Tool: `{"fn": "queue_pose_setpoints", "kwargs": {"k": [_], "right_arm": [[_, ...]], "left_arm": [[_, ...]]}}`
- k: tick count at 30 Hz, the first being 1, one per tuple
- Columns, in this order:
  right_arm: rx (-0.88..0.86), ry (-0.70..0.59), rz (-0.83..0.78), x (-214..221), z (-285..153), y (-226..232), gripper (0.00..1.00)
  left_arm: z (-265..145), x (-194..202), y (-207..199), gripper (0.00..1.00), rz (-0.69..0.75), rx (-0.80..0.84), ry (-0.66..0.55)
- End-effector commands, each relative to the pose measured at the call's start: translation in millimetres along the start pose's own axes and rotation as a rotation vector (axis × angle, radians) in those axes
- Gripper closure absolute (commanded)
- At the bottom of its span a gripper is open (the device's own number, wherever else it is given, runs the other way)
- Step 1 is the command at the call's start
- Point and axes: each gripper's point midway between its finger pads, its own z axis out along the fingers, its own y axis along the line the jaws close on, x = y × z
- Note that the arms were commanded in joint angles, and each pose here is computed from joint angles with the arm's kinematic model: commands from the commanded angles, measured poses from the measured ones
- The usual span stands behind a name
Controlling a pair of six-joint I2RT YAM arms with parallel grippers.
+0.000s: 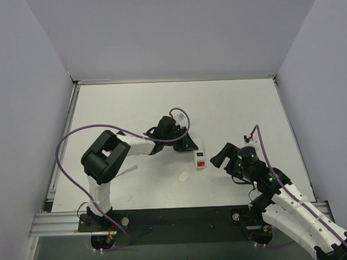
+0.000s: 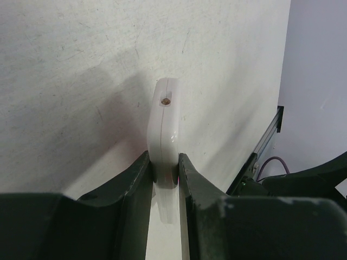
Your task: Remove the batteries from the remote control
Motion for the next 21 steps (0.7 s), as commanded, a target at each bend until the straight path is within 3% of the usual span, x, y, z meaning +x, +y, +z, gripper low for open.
{"fn": "queue_pose_setpoints", "kwargs": {"k": [1, 5, 6, 15, 16, 17, 21], "right_arm": [[0.011, -0.020, -0.021, -6.8, -3.8, 2.0, 0.18], [0.014, -0.024, -0.017, -7.3, -4.4, 1.3, 0.18], [0.015, -0.025, -0.014, -7.4, -4.6, 1.1, 0.18], [0.025, -0.031, -0.021, -7.6, -3.8, -1.8, 0.18], [0.029, -0.026, -0.022, -7.0, -3.6, -2.4, 0.18], [0.026, -0.030, -0.023, -8.1, -4.4, -1.6, 0.18], [0.040, -0.037, -0.022, -7.2, -2.5, -6.6, 0.18]], "left_arm": [[1.7, -12.0, -10.4, 0.65, 0.033, 0.007, -0.027], [-0.6, -8.3, -6.7, 0.54, 0.047, -0.009, -0.013], [-0.9, -7.1, -6.8, 0.45, 0.050, -0.010, -0.008], [-11.2, -12.7, -10.5, 0.32, 0.103, -0.067, 0.004], [-14.9, -12.1, -7.2, 0.32, 0.099, -0.100, 0.008], [-17.8, -15.1, -8.3, 0.24, 0.113, -0.114, 0.001], [-40.4, -24.8, 7.5, 0.19, 0.103, -0.293, -0.046]]}}
